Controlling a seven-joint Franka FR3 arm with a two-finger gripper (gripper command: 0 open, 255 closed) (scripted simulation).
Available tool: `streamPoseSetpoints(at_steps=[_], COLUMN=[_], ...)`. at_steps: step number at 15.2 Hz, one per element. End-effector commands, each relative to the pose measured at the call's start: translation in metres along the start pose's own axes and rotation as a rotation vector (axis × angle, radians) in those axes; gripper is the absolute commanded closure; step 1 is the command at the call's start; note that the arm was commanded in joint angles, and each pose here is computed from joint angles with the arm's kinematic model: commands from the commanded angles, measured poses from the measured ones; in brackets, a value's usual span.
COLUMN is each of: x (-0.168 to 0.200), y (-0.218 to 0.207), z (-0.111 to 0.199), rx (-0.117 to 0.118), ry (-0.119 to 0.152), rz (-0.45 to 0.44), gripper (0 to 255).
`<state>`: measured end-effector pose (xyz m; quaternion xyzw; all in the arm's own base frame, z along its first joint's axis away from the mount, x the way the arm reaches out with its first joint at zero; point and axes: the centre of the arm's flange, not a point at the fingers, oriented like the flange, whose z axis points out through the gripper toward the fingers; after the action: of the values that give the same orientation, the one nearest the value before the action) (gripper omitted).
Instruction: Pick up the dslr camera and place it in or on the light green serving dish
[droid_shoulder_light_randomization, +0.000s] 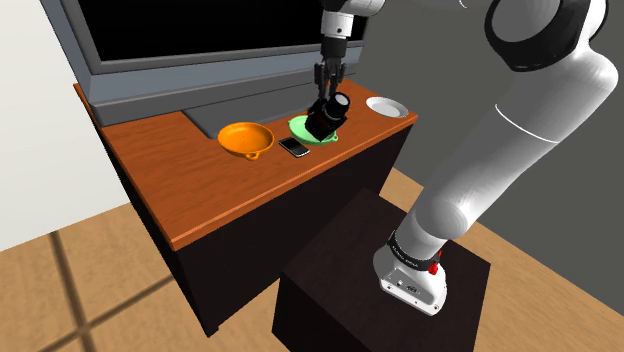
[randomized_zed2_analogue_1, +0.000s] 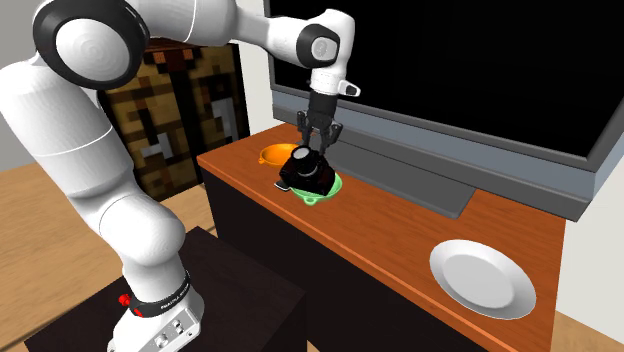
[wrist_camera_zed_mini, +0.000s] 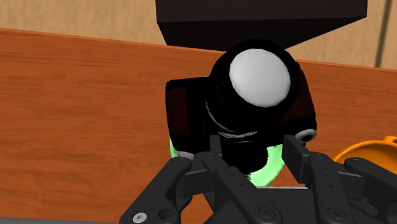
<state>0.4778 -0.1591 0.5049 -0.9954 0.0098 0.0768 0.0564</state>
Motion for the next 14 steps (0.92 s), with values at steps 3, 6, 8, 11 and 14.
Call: streamPoseSetpoints(at_steps=[3,6,8,11,14], x=[0.003,0.006,0.006,0.006,0.006], y=[0.002,0.004,0.004,0.004,0.004], z=[0.019,0.037,0.037,0.037,0.037], rx=[0.0,0.0,0.0,0.0,0.0], ry=[0.002,0.002,0.002,0.002,0.002], rz=[0.0,0.0,0.0,0.0,0.0], gripper=[255,255,255,255,255])
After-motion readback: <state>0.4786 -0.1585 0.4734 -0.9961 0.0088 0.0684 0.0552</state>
